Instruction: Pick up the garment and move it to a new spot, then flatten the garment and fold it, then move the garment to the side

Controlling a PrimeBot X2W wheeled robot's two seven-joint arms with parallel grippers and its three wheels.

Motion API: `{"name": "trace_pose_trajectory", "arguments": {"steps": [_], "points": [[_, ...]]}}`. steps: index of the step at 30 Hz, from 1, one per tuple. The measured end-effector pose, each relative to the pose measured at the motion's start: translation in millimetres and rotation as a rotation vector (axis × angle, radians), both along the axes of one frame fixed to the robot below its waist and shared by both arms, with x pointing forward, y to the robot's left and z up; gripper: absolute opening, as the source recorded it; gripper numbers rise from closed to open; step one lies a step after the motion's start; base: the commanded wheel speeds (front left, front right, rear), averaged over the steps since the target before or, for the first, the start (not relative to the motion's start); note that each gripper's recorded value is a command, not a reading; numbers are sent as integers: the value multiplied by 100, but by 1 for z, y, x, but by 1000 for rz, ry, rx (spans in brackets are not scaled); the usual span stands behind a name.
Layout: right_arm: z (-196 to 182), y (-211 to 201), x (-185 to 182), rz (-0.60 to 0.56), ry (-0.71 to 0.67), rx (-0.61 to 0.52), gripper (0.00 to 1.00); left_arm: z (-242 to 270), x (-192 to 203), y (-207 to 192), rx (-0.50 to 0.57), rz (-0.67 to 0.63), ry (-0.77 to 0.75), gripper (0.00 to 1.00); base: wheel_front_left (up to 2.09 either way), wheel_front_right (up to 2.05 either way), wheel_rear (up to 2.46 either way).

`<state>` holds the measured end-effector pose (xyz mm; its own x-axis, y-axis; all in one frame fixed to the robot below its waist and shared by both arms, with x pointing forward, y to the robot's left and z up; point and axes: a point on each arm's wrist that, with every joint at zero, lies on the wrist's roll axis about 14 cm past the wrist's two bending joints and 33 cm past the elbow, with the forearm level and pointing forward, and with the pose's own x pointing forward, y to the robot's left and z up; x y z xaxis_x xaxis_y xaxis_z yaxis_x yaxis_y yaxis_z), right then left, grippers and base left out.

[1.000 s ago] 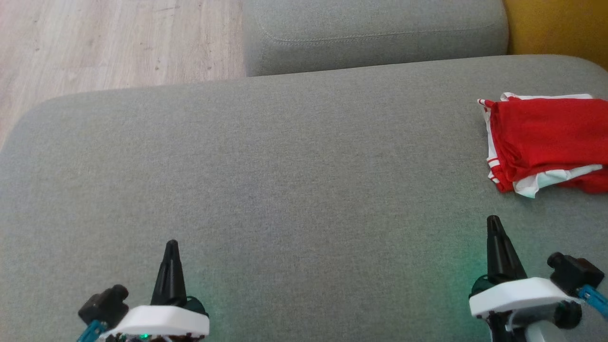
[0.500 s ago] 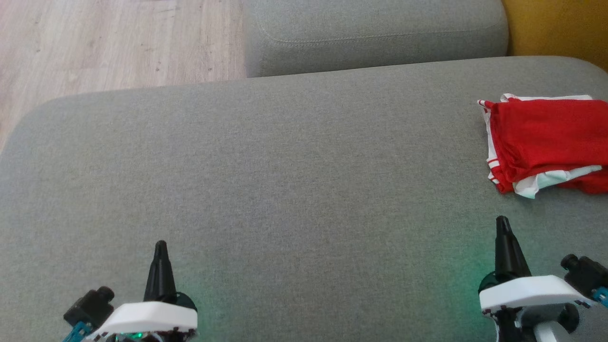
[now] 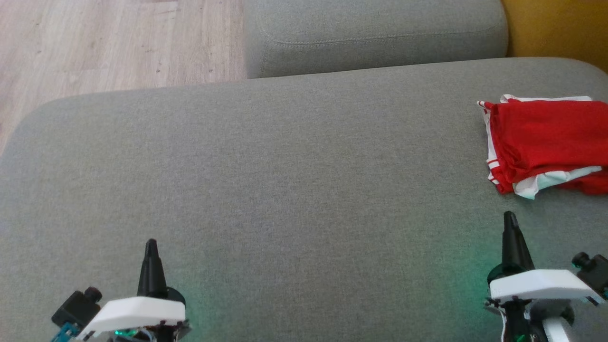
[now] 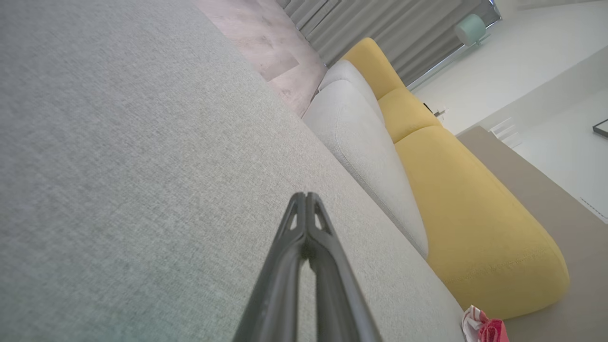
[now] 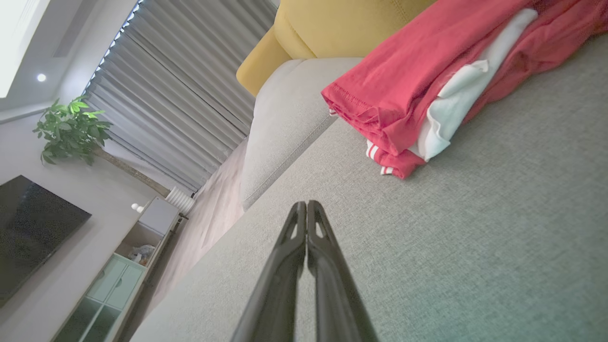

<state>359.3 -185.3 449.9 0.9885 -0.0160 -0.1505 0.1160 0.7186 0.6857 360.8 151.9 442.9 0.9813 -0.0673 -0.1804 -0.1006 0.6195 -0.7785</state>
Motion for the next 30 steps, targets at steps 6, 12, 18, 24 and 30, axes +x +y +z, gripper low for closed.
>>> {"name": "trace_pose_trajectory", "arguments": {"steps": [6, 12, 18, 24, 30], "points": [[0, -2, 0, -13, 3, 57, 0, 0, 1, 3, -45, 15, 8, 0, 0, 0, 0], [0, -3, 0, -28, 7, 123, 0, 2, 1, 7, -99, 33, 12, 0, 0, 0, 0], [1, -6, 1, -45, 9, 191, 0, 4, 3, 9, -153, 43, 14, 0, 0, 0, 0], [2, -8, 1, -58, 7, 258, 0, 8, 5, 13, -209, 60, 9, 0, 0, 0, 0], [4, -9, 3, -69, 3, 326, 0, 8, 5, 15, -264, 72, 12, 0, 0, 0, 0]]}}
